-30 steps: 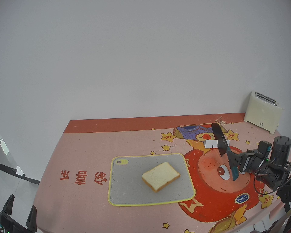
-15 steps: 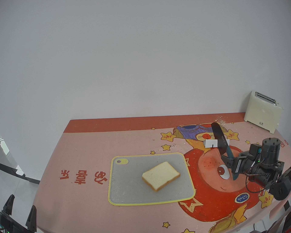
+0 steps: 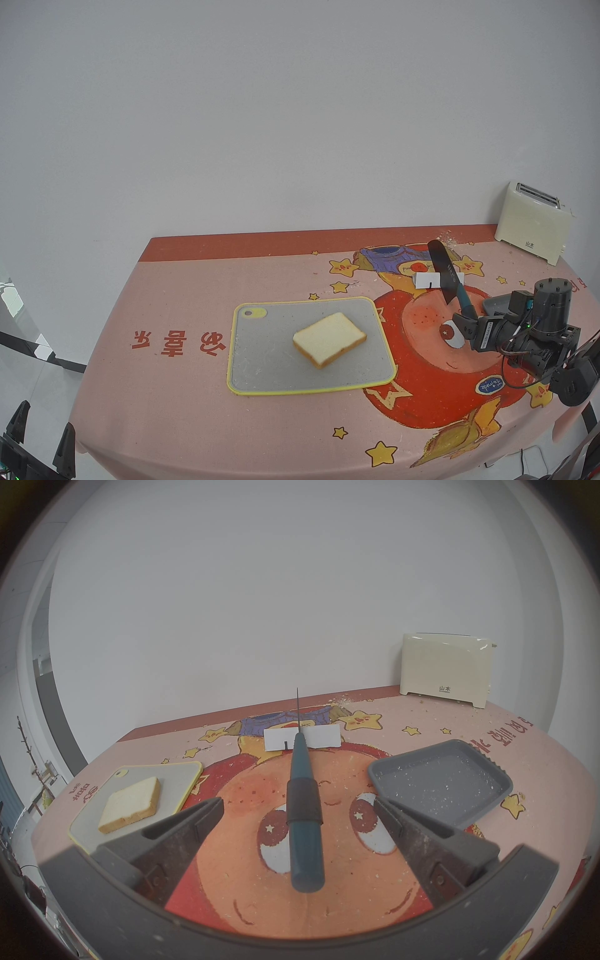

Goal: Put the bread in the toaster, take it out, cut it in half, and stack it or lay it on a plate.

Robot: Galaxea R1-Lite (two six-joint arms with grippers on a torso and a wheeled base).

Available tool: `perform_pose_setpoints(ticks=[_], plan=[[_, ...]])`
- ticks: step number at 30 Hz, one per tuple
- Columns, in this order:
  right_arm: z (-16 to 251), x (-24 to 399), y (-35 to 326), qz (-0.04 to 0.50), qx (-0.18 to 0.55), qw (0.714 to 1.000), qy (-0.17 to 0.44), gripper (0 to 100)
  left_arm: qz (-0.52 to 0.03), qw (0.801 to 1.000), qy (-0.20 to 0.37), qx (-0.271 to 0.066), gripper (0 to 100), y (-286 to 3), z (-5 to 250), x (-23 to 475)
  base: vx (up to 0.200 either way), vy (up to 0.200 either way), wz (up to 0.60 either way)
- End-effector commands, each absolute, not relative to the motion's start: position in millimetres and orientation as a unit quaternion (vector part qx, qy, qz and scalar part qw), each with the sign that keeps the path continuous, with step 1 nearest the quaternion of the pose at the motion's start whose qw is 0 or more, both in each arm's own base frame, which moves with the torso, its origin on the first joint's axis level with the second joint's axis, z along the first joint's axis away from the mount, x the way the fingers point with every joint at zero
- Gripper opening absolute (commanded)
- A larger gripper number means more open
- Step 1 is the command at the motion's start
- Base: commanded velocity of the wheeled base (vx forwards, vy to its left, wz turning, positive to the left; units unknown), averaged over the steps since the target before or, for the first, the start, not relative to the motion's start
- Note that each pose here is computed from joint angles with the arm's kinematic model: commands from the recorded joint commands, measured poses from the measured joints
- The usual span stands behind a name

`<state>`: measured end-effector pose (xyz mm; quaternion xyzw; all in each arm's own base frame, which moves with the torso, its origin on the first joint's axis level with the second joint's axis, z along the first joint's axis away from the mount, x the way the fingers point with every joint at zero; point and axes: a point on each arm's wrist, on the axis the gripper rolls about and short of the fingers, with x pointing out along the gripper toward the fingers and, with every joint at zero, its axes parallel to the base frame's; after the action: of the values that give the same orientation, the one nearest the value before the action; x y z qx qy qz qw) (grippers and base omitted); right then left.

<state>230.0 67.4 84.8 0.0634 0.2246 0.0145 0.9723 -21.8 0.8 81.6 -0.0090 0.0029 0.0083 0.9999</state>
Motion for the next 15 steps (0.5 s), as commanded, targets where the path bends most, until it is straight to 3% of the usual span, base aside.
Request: perform_pose_setpoints(ticks=[1, 15], plan=[[80, 237, 70, 0.014, 0.060, 0.971, 0.232, 100, 0.009, 1.000, 0.011, -0.009, 100, 1, 77, -21, 0.000, 0.000, 0.00], [70, 276, 72, -0.002, 0.065, 0.972, 0.228, 100, 0.009, 1.000, 0.011, -0.009, 100, 1, 77, -21, 0.000, 0.000, 0.00]])
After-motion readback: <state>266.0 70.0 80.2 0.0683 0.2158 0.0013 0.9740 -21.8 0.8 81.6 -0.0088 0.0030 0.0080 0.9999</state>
